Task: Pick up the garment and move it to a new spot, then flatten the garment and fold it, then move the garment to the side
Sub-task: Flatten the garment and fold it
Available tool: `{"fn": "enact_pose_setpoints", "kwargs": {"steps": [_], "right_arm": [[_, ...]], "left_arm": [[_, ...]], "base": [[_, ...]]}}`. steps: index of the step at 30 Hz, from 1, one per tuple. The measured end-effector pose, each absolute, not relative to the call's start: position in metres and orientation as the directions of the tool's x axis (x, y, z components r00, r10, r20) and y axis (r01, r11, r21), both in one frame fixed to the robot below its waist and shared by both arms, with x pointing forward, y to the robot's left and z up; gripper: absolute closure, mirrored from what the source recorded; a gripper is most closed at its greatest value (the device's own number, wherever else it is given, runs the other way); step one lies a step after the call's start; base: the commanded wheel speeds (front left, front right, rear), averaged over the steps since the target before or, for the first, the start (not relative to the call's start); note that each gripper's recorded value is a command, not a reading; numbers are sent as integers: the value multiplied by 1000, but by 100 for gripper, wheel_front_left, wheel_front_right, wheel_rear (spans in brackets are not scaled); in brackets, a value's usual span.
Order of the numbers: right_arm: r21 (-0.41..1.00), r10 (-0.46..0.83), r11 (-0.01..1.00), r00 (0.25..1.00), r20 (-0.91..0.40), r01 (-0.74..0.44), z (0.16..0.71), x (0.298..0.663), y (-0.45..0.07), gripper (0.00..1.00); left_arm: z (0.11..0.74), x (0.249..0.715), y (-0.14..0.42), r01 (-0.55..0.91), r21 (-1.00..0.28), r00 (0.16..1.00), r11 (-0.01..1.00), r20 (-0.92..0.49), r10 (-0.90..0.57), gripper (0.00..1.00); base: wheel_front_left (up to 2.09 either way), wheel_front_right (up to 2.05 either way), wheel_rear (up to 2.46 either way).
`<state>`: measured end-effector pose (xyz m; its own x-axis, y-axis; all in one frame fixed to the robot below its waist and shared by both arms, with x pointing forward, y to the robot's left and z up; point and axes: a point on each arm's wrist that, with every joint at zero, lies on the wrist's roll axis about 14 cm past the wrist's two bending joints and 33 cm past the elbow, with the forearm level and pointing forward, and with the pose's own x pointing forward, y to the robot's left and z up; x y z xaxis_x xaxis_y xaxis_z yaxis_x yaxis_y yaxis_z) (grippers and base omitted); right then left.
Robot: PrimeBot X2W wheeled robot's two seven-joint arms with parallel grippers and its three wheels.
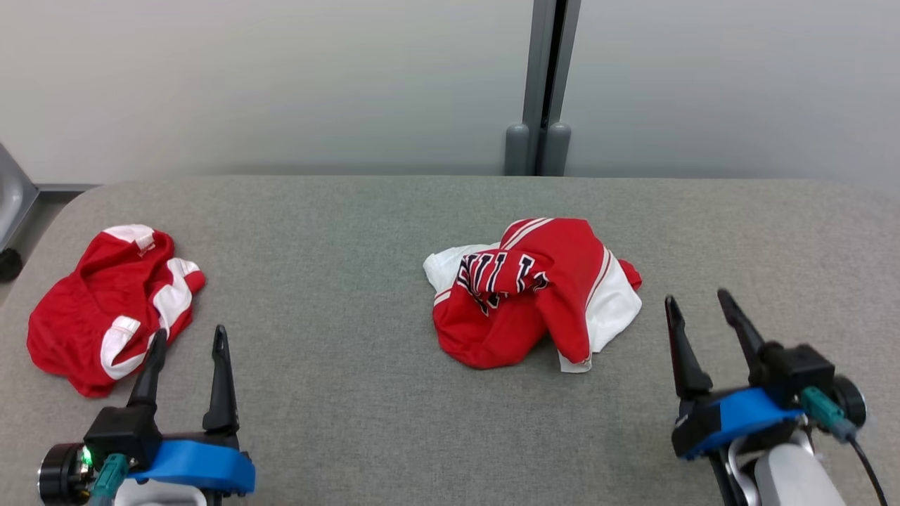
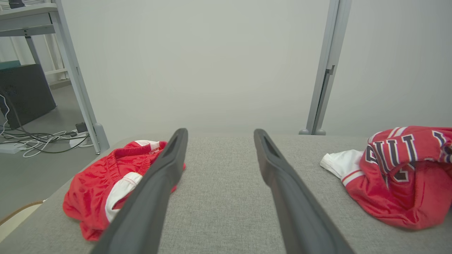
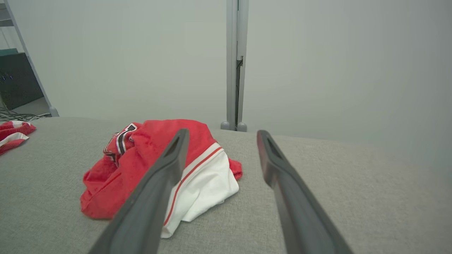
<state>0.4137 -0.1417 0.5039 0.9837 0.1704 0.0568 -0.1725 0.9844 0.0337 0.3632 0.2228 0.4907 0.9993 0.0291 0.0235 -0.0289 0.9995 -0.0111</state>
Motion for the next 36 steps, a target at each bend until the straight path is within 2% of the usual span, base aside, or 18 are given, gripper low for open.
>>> {"fn": "enact_pose_setpoints", "kwargs": {"steps": [8,16,24,30,36], "right_arm": [[-62,209,977,973,99,-204,529,468,-130,0],[-72,201,976,978,-63,-205,487,511,-136,0],[-42,213,971,929,-303,-236,406,508,-131,0],[-15,215,971,894,-394,-240,374,501,-127,0],[13,209,974,882,-423,-225,365,501,-126,0]], "left_arm": [[490,379,221,-28,-19,999,999,24,29,0],[478,397,221,-32,-27,999,999,-7,32,0],[469,407,223,-41,-27,999,999,-29,40,0],[465,409,227,-55,-23,998,998,-40,54,0],[466,411,229,-60,-22,998,998,-38,59,0]], "base": [[0,0,0],[0,0,0],[0,0,0],[0,0,0],[0,0,0]]}}
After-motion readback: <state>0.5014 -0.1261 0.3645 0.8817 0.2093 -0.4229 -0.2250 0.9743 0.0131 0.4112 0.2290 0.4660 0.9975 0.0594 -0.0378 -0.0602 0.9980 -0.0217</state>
